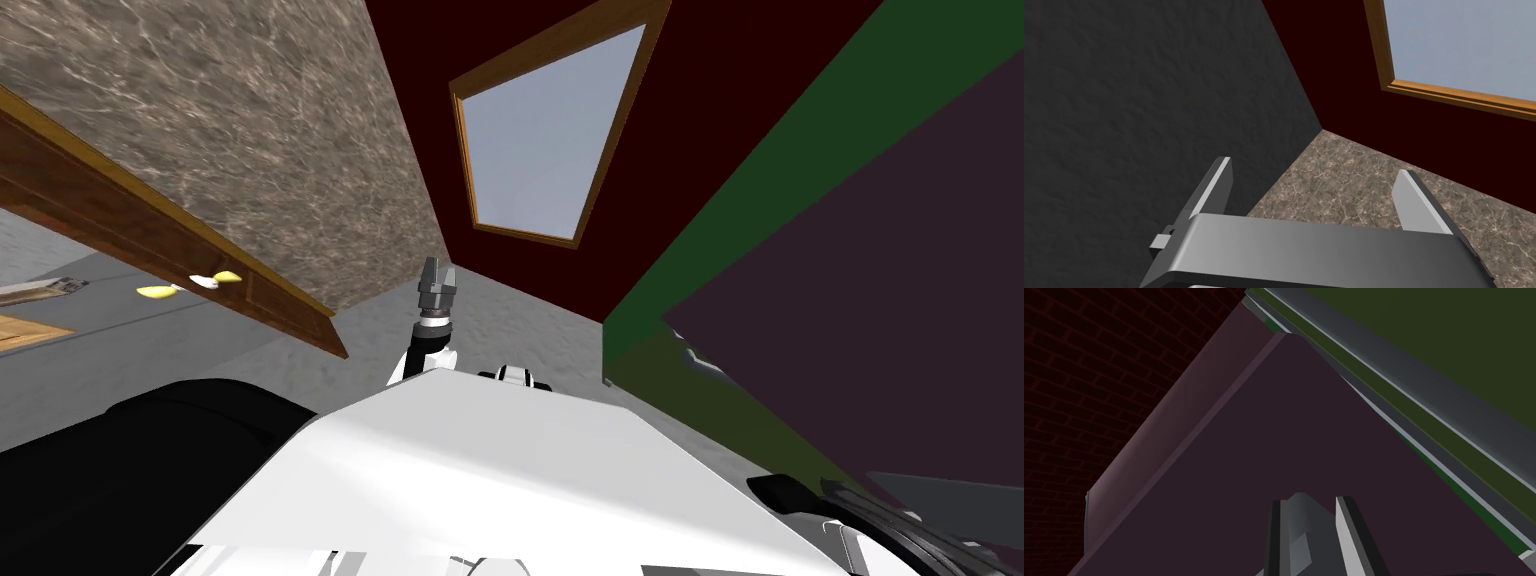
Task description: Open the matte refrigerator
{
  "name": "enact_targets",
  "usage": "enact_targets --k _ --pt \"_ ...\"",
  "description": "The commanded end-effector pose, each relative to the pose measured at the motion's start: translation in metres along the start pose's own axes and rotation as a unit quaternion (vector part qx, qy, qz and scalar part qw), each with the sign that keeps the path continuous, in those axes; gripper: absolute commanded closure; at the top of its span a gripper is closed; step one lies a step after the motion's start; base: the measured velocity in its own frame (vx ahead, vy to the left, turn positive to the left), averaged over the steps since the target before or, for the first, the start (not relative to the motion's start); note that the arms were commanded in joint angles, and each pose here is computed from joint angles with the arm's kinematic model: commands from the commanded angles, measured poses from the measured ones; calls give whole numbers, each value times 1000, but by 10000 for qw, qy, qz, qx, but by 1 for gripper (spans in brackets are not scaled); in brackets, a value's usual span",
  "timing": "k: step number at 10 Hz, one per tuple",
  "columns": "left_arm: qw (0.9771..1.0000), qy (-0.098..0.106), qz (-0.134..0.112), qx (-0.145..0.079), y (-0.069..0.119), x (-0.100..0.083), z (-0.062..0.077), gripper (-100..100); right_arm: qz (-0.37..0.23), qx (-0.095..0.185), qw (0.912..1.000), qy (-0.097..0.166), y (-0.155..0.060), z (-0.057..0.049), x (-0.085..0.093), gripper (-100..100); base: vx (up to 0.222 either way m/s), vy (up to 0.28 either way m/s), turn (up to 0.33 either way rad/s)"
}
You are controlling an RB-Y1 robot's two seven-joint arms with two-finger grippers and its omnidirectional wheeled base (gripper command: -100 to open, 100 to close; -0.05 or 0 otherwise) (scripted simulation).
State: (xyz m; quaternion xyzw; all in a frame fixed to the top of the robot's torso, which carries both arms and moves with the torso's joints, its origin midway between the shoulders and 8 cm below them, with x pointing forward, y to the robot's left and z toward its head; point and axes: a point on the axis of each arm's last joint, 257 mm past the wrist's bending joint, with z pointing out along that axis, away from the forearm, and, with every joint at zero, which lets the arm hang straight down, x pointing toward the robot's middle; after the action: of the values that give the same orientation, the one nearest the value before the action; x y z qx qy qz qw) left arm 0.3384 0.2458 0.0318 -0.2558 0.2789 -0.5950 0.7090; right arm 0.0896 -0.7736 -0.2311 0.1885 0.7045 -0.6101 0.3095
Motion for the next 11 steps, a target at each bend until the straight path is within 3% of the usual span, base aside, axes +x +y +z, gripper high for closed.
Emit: enact_targets --k 1,2,11 --pt "10000 0 0 0 0 0 0 0 36 187 9998 115 -13 0 5 100 150 191 -52" --pt "10000 0 0 1 0 0 0 0 7 181 9996 214 -19 2 17 -100 65 100 -21" --pt "10000 1 1 1 0 0 0 0 14 162 9996 249 -71 27 23 -100 29 26 -5"
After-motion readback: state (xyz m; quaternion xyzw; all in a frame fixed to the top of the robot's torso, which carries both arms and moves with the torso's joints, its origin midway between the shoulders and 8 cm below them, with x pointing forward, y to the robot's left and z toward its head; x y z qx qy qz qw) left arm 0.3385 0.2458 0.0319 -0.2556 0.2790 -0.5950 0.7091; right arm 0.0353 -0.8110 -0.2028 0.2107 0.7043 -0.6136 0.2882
